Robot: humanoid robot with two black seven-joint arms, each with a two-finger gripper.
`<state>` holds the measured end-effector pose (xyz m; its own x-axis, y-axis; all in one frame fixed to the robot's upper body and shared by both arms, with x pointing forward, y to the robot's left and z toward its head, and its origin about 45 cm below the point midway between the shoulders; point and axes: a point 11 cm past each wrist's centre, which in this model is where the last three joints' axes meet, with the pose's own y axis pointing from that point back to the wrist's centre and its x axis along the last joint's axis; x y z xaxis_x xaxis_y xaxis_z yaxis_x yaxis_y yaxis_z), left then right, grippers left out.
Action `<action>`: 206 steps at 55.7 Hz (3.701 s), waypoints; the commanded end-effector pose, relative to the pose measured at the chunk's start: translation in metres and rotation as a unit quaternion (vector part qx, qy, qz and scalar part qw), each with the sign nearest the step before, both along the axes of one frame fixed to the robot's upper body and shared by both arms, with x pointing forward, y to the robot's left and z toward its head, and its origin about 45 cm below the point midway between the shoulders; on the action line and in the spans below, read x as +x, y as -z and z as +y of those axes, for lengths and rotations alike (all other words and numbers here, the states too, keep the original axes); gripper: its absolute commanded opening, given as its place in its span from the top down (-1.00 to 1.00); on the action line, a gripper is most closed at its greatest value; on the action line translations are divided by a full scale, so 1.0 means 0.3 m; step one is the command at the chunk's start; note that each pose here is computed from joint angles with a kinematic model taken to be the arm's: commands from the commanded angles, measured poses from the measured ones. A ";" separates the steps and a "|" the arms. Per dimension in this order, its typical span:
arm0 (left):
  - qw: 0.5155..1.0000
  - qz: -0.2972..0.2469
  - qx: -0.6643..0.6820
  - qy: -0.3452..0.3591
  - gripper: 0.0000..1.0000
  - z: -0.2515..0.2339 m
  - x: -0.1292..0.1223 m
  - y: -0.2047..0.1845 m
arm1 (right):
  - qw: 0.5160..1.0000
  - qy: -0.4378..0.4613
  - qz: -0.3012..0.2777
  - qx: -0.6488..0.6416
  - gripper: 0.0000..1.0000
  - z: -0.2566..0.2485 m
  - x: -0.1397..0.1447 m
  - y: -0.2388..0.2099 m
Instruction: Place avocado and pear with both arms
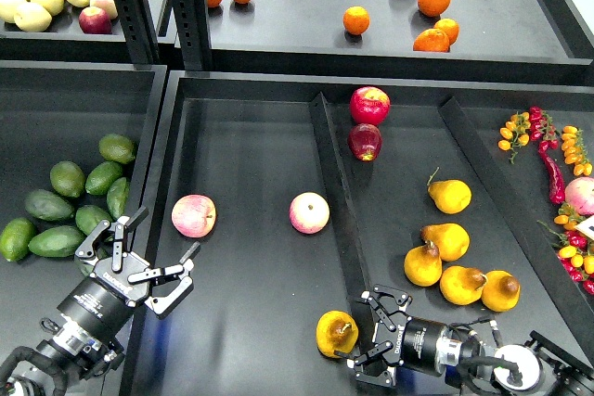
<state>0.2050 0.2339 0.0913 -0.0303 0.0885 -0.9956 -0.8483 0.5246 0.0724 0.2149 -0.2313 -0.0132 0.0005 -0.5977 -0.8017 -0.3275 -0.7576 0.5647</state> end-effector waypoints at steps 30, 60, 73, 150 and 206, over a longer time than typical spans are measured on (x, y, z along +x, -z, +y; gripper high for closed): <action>1.000 0.001 0.000 -0.001 -0.99 0.002 -0.001 0.002 | 1.000 0.002 0.006 -0.003 -0.39 0.010 -0.007 0.018; 1.000 0.002 0.000 -0.001 -0.99 0.002 -0.002 0.003 | 1.000 0.004 0.010 -0.003 0.18 0.008 -0.020 0.025; 1.000 0.002 0.001 -0.002 -0.99 0.003 -0.002 0.003 | 1.000 0.006 0.014 -0.001 0.50 0.009 -0.028 0.029; 1.000 0.006 0.000 -0.001 -0.99 0.002 -0.014 0.010 | 0.990 0.126 -0.055 -0.009 0.67 -0.418 0.059 -0.222; 1.000 0.014 0.000 -0.003 -0.99 0.003 -0.035 0.021 | 0.988 0.147 0.026 -0.038 0.63 -0.404 -0.112 -0.024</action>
